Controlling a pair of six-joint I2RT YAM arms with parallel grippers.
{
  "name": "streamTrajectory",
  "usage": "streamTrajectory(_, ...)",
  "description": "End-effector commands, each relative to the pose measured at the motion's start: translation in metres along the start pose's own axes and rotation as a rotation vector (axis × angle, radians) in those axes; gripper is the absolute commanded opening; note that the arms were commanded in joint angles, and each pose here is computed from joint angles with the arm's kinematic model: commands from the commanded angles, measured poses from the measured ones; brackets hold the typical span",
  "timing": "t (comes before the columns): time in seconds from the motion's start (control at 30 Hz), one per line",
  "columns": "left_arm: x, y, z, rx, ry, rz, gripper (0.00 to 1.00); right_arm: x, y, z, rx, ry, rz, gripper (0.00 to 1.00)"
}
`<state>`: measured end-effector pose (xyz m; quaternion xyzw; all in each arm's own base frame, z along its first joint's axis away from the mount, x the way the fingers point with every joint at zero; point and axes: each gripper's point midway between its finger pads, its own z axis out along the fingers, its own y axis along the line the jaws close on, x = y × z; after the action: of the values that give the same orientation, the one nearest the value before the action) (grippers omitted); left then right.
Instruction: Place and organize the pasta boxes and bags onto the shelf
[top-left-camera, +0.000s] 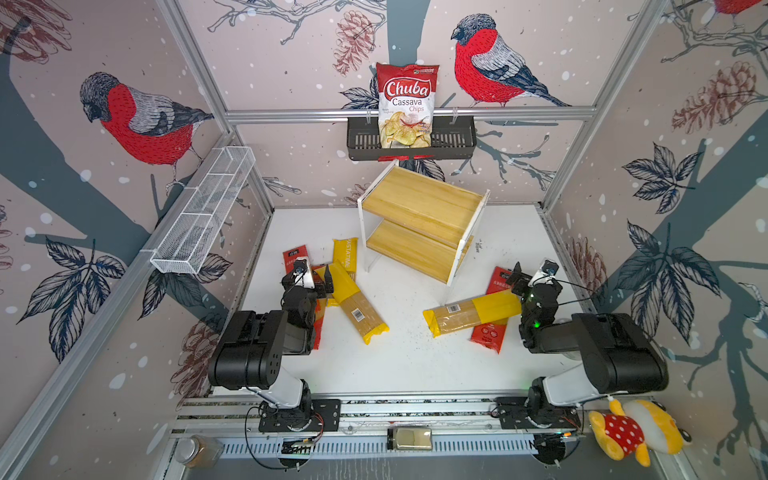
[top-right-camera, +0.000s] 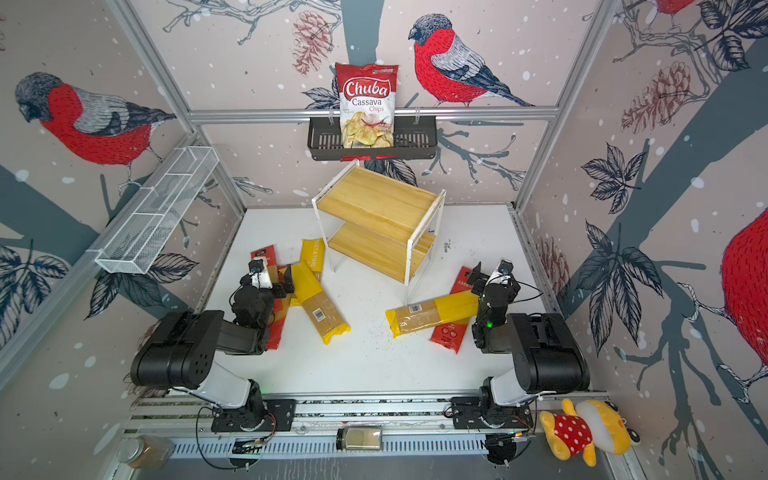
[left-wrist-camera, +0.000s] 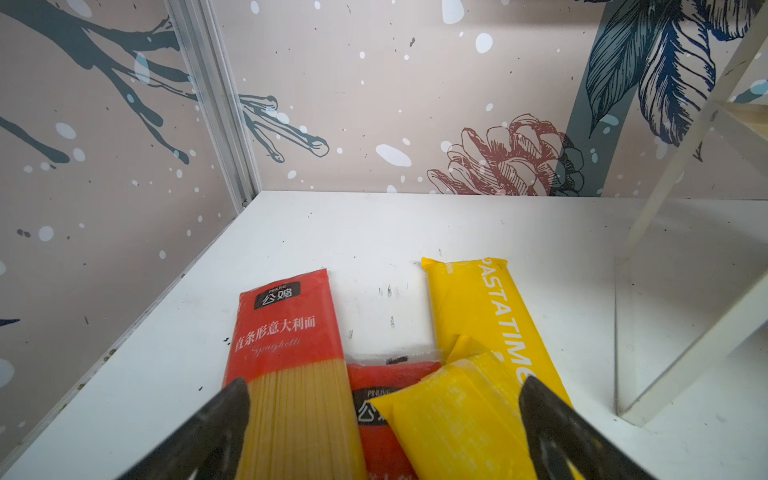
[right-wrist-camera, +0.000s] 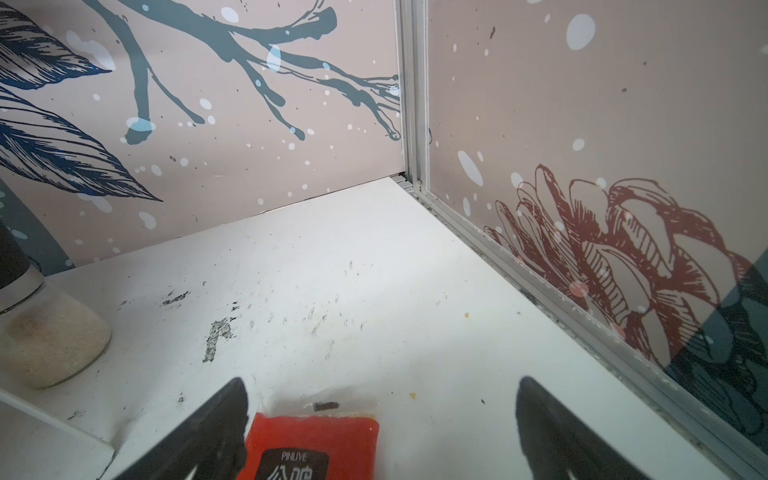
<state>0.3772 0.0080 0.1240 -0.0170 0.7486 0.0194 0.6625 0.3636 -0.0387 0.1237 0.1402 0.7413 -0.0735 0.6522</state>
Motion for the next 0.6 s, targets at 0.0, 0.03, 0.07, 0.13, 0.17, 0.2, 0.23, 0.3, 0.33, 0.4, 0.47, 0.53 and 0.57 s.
streamTrajectory(0.0, -0.005, 0.000, 0.000, 0.004, -0.017, 0.003, 0.99, -0.005, -0.001, 0.001, 0.009, -0.019, -0.004, 1.00)
streamTrajectory(0.03, -0.005, 0.000, 0.000, 0.003, -0.017, 0.004, 0.99, -0.005, -0.001, 0.001, 0.009, -0.019, -0.005, 1.00)
streamTrajectory(0.07, -0.005, 0.000, 0.000, 0.004, -0.016, 0.004, 0.99, -0.006, -0.001, 0.001, 0.008, -0.020, -0.004, 0.99)
streamTrajectory(0.13, -0.005, -0.001, 0.000, 0.009, -0.016, 0.000, 0.99, -0.005, -0.001, 0.001, 0.009, -0.017, -0.005, 1.00)
streamTrajectory(0.17, -0.004, 0.000, 0.000, 0.018, -0.014, -0.006, 0.99, -0.004, -0.001, 0.001, 0.009, -0.014, -0.006, 1.00)
streamTrajectory(0.2, -0.005, 0.000, 0.000, 0.026, -0.019, -0.012, 0.99, -0.004, -0.001, 0.001, 0.008, -0.015, -0.006, 1.00)
streamTrajectory(0.23, -0.005, 0.000, -0.001, 0.028, -0.020, -0.014, 0.99, -0.005, -0.001, 0.001, 0.008, -0.016, -0.006, 1.00)
streamTrajectory(0.3, -0.005, 0.001, 0.000, 0.028, -0.019, -0.016, 0.99, -0.005, -0.001, 0.001, 0.008, -0.016, -0.006, 1.00)
streamTrajectory(0.33, -0.004, 0.001, 0.000, 0.027, -0.016, -0.014, 0.99, -0.004, -0.001, 0.001, 0.008, -0.015, -0.005, 1.00)
streamTrajectory(0.4, -0.005, 0.001, -0.002, 0.023, -0.022, -0.015, 0.99, -0.006, -0.001, 0.000, 0.008, -0.024, -0.005, 1.00)
streamTrajectory(0.47, -0.011, -0.001, -0.008, 0.019, -0.053, -0.006, 0.99, -0.013, 0.000, -0.001, 0.023, -0.039, -0.010, 1.00)
streamTrajectory(0.53, -0.021, -0.001, -0.020, -0.024, -0.088, 0.020, 0.99, -0.018, 0.005, 0.000, 0.032, -0.008, -0.036, 1.00)
streamTrajectory(0.57, -0.023, -0.002, -0.023, -0.036, -0.092, 0.029, 0.99, -0.021, 0.007, 0.002, 0.036, 0.004, -0.045, 1.00)
